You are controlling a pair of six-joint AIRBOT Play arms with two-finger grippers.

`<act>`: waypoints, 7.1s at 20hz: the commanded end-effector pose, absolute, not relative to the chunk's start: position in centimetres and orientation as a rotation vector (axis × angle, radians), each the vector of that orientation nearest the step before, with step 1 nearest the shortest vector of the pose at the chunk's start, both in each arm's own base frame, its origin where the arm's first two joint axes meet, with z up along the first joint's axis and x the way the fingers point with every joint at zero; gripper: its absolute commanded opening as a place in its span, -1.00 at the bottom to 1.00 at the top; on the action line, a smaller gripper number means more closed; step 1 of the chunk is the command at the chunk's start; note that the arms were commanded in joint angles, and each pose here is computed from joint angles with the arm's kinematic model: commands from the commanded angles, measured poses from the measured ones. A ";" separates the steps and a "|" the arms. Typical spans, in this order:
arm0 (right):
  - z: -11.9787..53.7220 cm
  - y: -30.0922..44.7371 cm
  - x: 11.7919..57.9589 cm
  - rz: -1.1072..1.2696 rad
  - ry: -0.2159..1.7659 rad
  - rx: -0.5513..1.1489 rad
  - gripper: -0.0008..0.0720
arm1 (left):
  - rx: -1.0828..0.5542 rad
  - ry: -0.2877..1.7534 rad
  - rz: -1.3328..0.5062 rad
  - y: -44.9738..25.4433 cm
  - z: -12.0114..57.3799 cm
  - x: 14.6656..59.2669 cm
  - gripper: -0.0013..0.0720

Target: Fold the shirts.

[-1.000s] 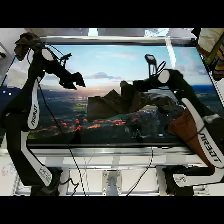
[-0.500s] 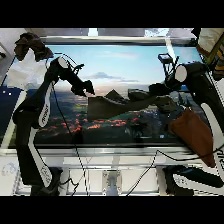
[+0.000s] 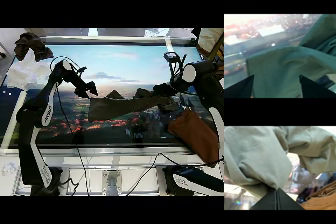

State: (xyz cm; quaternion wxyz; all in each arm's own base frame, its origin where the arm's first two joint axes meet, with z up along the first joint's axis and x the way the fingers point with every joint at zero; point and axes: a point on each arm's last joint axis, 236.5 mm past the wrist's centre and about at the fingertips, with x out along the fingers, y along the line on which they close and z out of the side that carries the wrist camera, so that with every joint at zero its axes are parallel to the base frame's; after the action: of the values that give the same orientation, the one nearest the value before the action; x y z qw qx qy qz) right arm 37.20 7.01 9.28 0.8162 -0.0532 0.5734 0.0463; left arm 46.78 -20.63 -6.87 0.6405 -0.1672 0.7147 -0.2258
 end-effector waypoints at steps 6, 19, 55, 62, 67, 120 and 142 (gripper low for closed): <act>9.9 7.6 35.3 0.127 1.261 -0.089 -0.93 | -0.384 1.684 -0.535 -24.4 -7.4 44.9 0.78; 13.9 7.7 30.2 0.161 1.251 -0.108 -0.93 | -0.527 1.658 -0.545 -27.8 -7.8 45.8 0.78; 12.8 8.9 30.9 0.221 1.159 -0.089 -0.92 | -0.178 1.728 -0.501 -22.9 -10.0 43.5 0.45; 12.8 8.9 31.0 0.221 1.158 -0.089 -0.92 | -0.302 1.750 -0.595 -25.6 -9.5 42.8 0.45; 12.8 8.9 31.0 0.221 1.156 -0.090 -0.92 | -0.312 1.776 -0.614 -25.9 -9.5 42.2 -0.67; 8.9 15.8 53.8 0.390 0.678 -0.045 0.06 | -0.022 0.496 0.249 0.7 15.8 55.7 0.93; -10.0 1.7 25.8 0.201 1.485 0.334 0.09 | -0.120 1.267 0.536 7.1 4.2 21.8 -0.20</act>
State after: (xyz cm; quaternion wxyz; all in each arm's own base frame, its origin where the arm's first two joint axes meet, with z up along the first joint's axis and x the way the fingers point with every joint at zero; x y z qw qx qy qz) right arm 27.05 1.23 -8.38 0.7240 0.1440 0.6687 0.0895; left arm 23.56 8.63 4.05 0.7677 -0.0226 0.5829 0.2654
